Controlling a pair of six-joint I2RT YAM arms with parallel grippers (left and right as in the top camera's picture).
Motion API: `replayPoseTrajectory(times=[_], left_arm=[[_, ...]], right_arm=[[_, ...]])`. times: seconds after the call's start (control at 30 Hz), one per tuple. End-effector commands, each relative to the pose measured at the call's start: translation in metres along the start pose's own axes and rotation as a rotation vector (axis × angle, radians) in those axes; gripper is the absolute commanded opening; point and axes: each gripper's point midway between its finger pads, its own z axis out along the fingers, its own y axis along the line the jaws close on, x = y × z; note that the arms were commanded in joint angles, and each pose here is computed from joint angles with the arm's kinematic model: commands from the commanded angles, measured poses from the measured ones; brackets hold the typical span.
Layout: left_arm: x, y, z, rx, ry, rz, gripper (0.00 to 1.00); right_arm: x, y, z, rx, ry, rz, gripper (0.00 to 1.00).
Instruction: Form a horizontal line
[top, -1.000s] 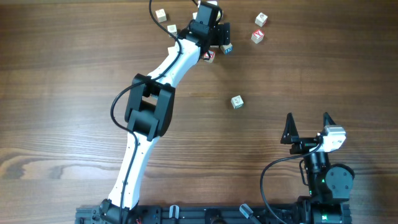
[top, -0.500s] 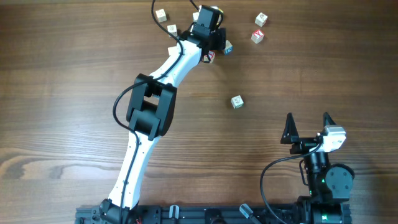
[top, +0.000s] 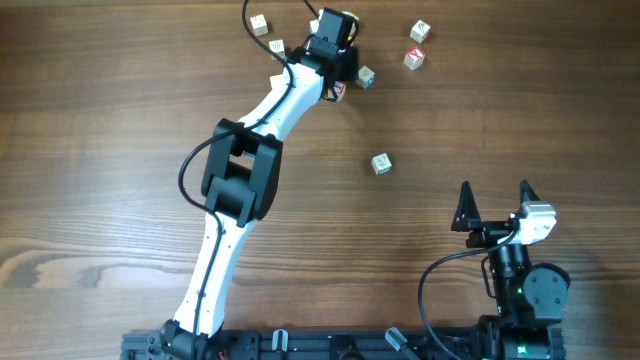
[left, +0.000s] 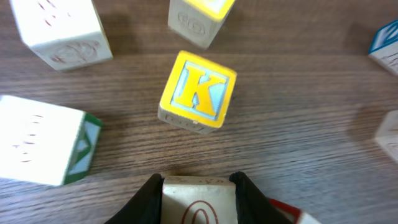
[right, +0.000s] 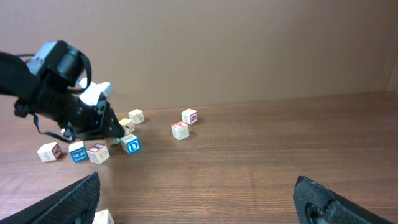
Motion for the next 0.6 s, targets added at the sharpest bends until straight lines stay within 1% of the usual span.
replayPoseTrajectory(times=[0.0, 0.13, 0.2, 0.27, 0.37, 0.47, 0.57], left_arm=[[-0.072, -0.022, -0.085, 0.034, -0.161, -0.004, 0.26], [-0.095, -0.046, -0.143, 0.079, -0.216, -0.003, 0.22], [-0.098, -0.06, -0.168, 0.105, -0.222, -0.039, 0.21], [-0.092, -0.076, -0.183, 0.127, -0.207, -0.066, 0.19], [-0.067, -0.103, -0.186, 0.149, -0.141, -0.098, 0.19], [-0.032, -0.123, -0.179, 0.145, -0.044, -0.127, 0.17], [0.006, -0.144, -0.173, 0.134, 0.047, -0.123, 0.16]], right_arm=[[-0.002, -0.002, -0.001, 0.009, -0.011, -0.019, 1.0], [-0.002, -0.002, -0.001, 0.009, -0.011, -0.019, 1.0], [-0.002, -0.002, -0.001, 0.009, -0.011, -0.019, 1.0], [-0.002, -0.002, -0.001, 0.009, -0.011, -0.019, 1.0], [-0.002, -0.002, -0.001, 0.009, -0.011, -0.019, 1.0], [-0.002, -0.002, -0.001, 0.009, -0.011, -0.019, 1.0], [-0.002, -0.002, -0.001, 0.009, -0.011, -0.019, 1.0]])
